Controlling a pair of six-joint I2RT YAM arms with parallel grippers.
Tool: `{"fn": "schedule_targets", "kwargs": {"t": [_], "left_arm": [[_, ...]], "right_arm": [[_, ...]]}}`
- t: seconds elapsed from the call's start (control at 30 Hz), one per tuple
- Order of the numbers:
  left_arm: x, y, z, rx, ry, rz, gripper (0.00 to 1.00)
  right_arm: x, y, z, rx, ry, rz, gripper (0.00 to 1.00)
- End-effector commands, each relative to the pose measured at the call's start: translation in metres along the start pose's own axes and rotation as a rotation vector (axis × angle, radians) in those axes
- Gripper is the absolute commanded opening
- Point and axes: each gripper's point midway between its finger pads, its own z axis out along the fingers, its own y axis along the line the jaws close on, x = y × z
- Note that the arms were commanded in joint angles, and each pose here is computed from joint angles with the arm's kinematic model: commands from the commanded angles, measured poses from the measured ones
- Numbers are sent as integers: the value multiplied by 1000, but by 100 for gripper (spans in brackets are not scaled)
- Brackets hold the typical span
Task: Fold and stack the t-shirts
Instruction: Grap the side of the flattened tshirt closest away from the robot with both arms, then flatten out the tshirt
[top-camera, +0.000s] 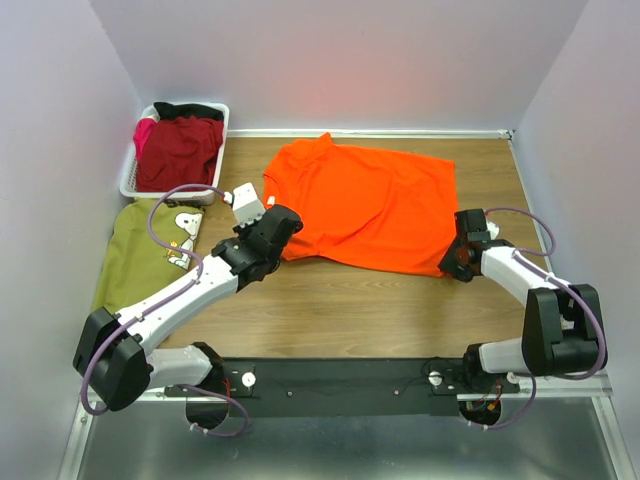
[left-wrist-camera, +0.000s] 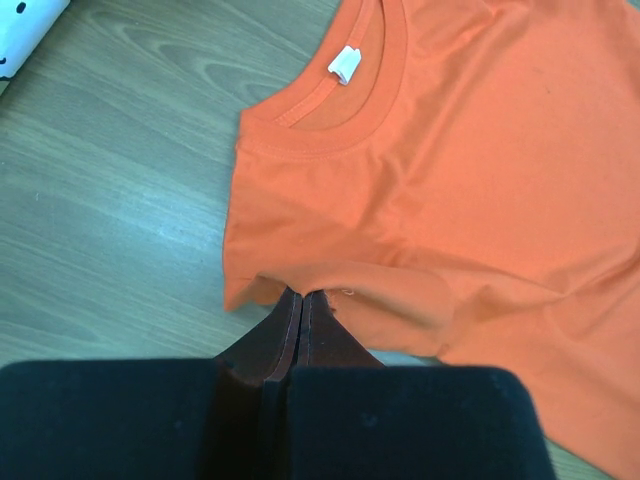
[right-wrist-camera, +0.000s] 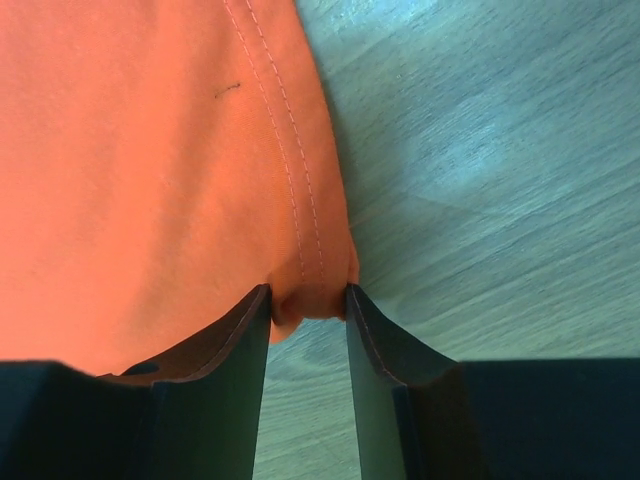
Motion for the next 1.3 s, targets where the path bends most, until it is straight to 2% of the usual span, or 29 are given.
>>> {"fn": "schedule_targets", "kwargs": {"t": [0.0, 0.17, 0.33, 0.4, 0.47, 0.97, 1.27], "left_arm": [[-12, -2, 1, 9, -31, -16, 0], [-15, 3, 2, 0, -40, -25, 0], [-25, 4, 1, 0, -58, -45, 0], [-32, 3, -1, 0, -70, -58, 0], [-37, 5, -3, -4, -82, -65, 0], [-93, 5, -27, 0, -191, -155, 0], [-145, 8, -58, 15, -311, -240, 0]], "right_arm": [[-3, 1, 6, 20, -7, -5, 41], [-6, 4, 8, 15, -1, -9, 30], [-10, 9, -2, -23, -27, -2, 24], [-14, 11, -7, -34, -38, 0, 15], [-21, 14, -14, -50, -58, 5, 1], [-76, 20, -81, -87, -237, 15, 1], [-107, 19, -119, -85, -345, 11, 1]]}}
